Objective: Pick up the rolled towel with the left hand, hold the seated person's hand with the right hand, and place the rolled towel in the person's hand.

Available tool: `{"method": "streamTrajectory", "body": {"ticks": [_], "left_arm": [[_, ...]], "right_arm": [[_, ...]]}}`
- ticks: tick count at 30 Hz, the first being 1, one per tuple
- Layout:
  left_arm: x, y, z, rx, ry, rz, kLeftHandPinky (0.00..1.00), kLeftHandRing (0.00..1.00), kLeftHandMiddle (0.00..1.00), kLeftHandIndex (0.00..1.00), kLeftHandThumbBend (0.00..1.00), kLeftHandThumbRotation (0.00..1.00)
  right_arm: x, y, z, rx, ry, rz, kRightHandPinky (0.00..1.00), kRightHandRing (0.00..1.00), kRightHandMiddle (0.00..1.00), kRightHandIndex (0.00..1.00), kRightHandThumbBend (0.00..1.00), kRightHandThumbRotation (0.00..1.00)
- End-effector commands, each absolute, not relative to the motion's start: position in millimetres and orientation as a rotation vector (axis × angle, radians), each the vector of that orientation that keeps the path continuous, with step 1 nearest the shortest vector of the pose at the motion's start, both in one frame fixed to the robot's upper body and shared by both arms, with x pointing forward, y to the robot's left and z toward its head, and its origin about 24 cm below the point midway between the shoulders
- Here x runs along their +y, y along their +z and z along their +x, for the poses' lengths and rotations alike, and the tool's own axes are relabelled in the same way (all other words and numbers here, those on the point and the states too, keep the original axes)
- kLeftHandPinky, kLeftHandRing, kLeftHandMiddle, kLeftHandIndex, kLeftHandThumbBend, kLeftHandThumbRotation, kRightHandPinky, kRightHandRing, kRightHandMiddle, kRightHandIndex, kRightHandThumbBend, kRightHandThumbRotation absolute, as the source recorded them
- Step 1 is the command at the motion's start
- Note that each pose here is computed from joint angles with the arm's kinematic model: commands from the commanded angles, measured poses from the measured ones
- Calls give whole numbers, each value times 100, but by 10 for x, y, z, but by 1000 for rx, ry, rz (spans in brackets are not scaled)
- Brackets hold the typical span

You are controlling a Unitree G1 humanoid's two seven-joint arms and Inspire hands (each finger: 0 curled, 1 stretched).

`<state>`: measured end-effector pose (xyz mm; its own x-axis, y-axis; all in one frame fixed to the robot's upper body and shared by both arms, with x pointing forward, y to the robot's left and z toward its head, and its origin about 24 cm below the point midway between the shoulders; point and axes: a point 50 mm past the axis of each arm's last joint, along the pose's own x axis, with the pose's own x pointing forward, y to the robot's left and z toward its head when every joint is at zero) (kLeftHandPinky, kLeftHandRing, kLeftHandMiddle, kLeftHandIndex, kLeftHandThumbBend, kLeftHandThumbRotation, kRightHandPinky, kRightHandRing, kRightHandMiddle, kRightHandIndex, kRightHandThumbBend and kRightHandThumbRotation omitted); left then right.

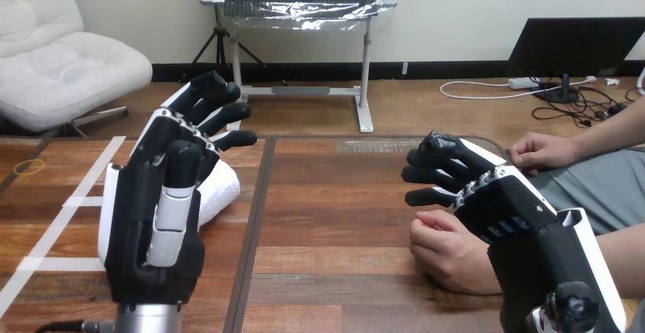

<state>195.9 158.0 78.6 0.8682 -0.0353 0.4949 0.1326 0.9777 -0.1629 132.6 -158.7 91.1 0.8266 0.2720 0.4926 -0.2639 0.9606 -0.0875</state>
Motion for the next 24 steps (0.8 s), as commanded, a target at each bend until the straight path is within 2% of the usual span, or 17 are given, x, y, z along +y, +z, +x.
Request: {"method": "streamTrajectory", "body": {"ticks": [1, 14, 15, 23, 24], "left_arm": [[1565, 918, 2108, -570, -97, -137, 68, 77, 78, 76, 73, 76], [1608, 903, 2341, -551, -80, 25, 72, 81, 83, 79, 80, 79], [1610, 907, 2375, -541, -79, 35, 76, 85, 85, 82, 79, 78], [1621, 944, 2579, -518, -63, 117, 82, 92, 91, 87, 90, 77], [1623, 950, 2607, -516, -61, 127, 87, 95, 94, 89, 91, 77]], "right_arm": [[-1586, 1040, 1403, -609, 281, -29, 68, 76, 79, 80, 95, 100], [-1587, 1035, 1424, -605, 278, -31, 68, 76, 79, 81, 96, 100], [-1586, 1035, 1426, -604, 279, -29, 68, 76, 79, 81, 96, 100], [-1581, 1032, 1443, -605, 287, -21, 69, 77, 79, 82, 96, 100], [-1581, 1031, 1445, -606, 286, -20, 69, 77, 80, 82, 96, 100]]}}
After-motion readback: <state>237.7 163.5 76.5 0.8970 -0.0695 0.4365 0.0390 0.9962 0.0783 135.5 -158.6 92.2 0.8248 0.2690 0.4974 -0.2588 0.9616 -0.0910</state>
